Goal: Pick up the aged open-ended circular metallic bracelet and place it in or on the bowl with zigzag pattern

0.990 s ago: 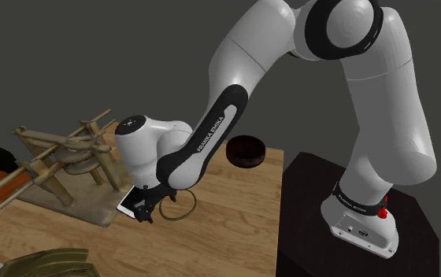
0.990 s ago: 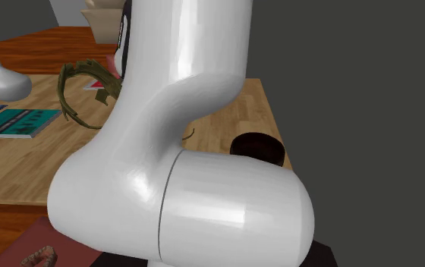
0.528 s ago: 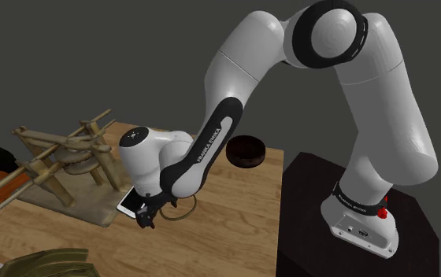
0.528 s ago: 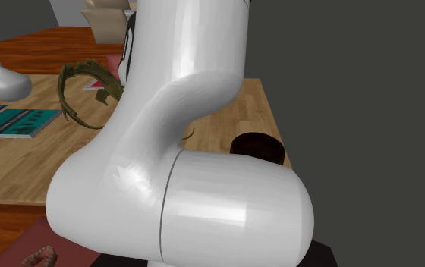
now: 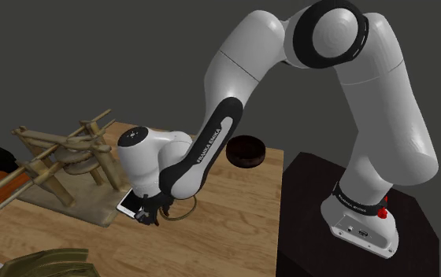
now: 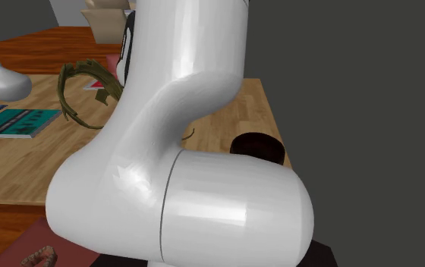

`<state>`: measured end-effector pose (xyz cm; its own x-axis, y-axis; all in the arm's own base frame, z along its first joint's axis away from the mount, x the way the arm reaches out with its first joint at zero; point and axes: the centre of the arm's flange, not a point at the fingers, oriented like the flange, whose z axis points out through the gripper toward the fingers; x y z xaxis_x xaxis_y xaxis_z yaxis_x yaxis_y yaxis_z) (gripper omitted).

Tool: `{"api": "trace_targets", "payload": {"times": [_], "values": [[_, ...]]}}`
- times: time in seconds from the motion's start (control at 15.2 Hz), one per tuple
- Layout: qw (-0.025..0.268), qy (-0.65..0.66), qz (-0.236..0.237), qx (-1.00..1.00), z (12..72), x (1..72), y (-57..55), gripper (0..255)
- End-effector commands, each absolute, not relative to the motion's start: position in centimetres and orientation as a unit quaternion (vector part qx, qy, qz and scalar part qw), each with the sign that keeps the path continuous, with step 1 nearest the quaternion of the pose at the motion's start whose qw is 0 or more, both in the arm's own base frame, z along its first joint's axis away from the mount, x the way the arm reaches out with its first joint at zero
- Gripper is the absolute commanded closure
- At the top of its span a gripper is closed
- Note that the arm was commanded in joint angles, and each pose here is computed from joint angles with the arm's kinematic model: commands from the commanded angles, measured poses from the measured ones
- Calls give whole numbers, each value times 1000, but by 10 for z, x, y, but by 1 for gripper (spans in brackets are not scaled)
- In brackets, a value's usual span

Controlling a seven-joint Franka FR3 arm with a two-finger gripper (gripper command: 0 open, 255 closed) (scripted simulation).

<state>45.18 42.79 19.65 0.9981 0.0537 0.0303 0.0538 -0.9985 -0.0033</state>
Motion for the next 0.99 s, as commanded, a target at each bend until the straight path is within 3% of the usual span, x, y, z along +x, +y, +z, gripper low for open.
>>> {"api": "trace_targets", "payload": {"times": [0.0, 0.46, 0.92], "values": [[-9, -23, -8, -1000, 190, 453, 421, 255], [-9, -23, -8, -1000, 190, 453, 421, 255], [-9, -23, -8, -1000, 227, 453, 421, 255]]}}
